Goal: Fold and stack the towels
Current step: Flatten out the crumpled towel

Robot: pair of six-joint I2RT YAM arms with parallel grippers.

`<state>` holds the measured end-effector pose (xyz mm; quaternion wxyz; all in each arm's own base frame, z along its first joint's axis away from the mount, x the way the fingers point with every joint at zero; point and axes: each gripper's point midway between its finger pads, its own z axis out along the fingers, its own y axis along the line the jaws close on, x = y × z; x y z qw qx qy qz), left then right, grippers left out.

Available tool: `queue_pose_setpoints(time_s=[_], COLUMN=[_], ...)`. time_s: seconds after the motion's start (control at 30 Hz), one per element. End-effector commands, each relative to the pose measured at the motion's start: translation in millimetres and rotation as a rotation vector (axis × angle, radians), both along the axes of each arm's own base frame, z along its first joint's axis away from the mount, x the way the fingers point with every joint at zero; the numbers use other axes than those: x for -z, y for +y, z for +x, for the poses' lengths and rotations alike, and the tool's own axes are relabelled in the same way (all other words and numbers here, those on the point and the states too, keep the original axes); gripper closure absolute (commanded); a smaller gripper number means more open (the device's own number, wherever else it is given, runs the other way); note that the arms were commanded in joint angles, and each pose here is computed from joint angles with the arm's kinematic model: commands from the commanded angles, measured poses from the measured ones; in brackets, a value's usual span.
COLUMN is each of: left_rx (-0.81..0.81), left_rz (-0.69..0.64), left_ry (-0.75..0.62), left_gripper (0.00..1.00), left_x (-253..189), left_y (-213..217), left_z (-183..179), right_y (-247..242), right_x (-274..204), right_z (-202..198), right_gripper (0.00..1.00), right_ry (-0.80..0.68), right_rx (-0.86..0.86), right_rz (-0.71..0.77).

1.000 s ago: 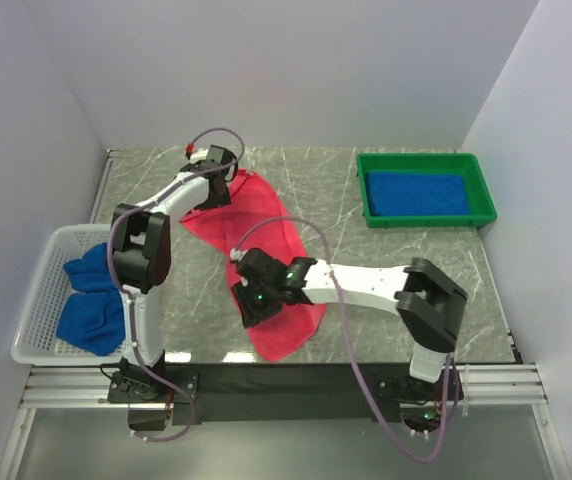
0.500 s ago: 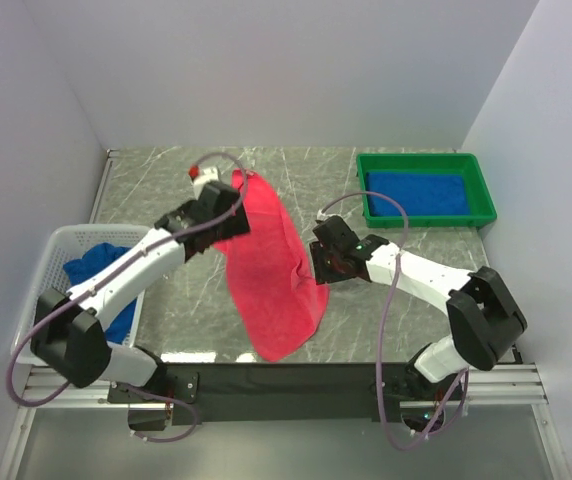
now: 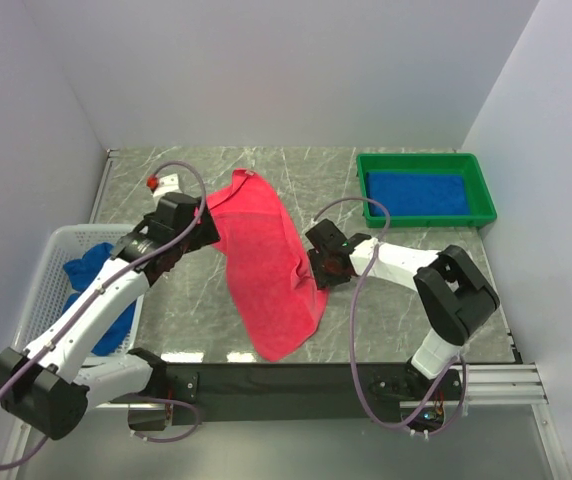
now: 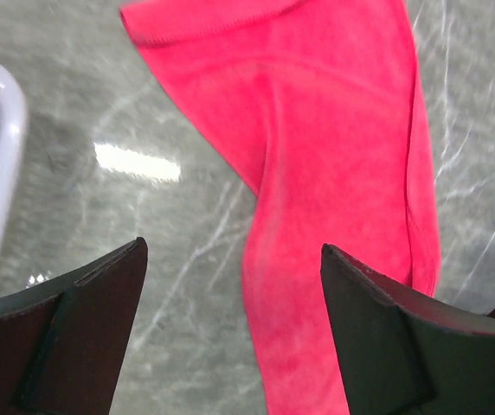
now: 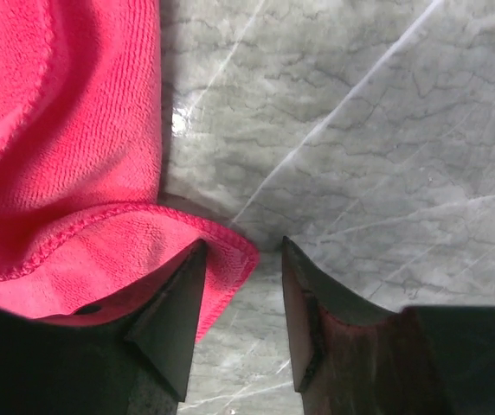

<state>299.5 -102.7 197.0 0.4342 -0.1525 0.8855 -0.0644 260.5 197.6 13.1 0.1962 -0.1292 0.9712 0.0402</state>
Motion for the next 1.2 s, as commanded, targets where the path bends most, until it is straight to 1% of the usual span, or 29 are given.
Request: queue_pose_setpoints(time_s=[0.0, 0.07, 0.1, 0.17, 0.2, 0.27, 0.3, 0.4, 0.43, 0.5, 0.57, 0.67, 0.77, 0.8, 0.83, 0.87, 0.9, 0.93, 1.0, 1.1, 1.13, 1.17], left_rx=[-0.019, -0.034, -0.045, -0.053, -0.062, -0.071, -0.075, -0.08, -0.086, -0.086, -0.09, -0.093, -0.093, -0.091, -0.085, -0.083, -0.082, -0.079, -0.066, -0.031, -0.024, -0.017], left_rz=[0.011, -0.001, 0.0, 0.004, 0.011, 0.023, 0.032, 0.039, 0.041, 0.041, 0.046, 0.052, 0.049, 0.047, 0.045, 0.045, 0.046, 0.045, 0.044, 0.033, 0.034, 0.033], left_ry=[-0.13, -0.157, -0.149, -0.148, -0.137, -0.127, -0.125, -0.135, -0.138, -0.136, -0.13, -0.119, -0.113, -0.113, -0.112, -0.114, -0.113, -0.111, -0.103, -0.078, -0.056, -0.046], left_gripper=[0.14, 0.14, 0.14, 0.14, 0.15, 0.14, 0.15, 0.15, 0.15, 0.15, 0.15, 0.15, 0.15, 0.15, 0.15, 0.15, 0.15, 0.15, 0.15, 0.14, 0.14, 0.14], left_x=[-33, -32, -25, -21, -17, -14, -14, -14, -15, -14, -13, -10, -9, -8, -8, -8, -7, -6, -3, 4, 10, 12], left_y=[14, 19, 23, 27, 31, 35, 38, 42, 45, 46, 48, 50, 51, 52, 51, 51, 51, 50, 48, 41, 39, 37], left_z=[12, 12, 10, 8, 7, 5, 5, 3, 3, 2, 2, 2, 3, 3, 3, 3, 3, 3, 4, 6, 7, 8], right_y=[7, 5, 3, -3, -5, -18, -23, -42, -52, -66, -81, -102, -118, -122, -124, -125, -125, -122, -111, -74, -59, -39], right_x=[4, 8, 12, 14, 12, 13, 10, 6, 8, -1, -2, -8, -14, -16, -18, -19, -23, -29, -44, -73, -87, -93], right_z=[6, 3, 1, -3, -5, -11, -13, -24, -33, -36, -48, -57, -59, -58, -57, -54, -51, -44, -33, -13, -1, -3], right_gripper=[0.56, 0.62, 0.72, 0.81, 0.91, 0.98, 1.0, 1.0, 1.0, 1.0, 1.0, 0.97, 0.91, 0.83, 0.82, 0.77, 0.66, 0.63, 0.56, 0.52, 0.52, 0.52], right_ry=[-0.01, 0.003, 0.013, 0.027, 0.026, 0.037, 0.036, 0.053, 0.075, 0.057, 0.074, 0.069, 0.046, 0.035, 0.028, 0.016, -0.003, -0.029, -0.074, -0.15, -0.198, -0.2], right_rx=[-0.005, -0.006, -0.003, 0.01, 0.019, 0.058, 0.075, 0.156, 0.192, 0.246, 0.297, 0.374, 0.446, 0.471, 0.483, 0.492, 0.501, 0.499, 0.475, 0.341, 0.283, 0.211], right_rz=[0.003, -0.02, -0.038, -0.059, -0.064, -0.104, -0.109, -0.126, -0.144, -0.152, -0.177, -0.2, -0.215, -0.208, -0.202, -0.194, -0.181, -0.16, -0.102, 0.039, 0.088, 0.132])
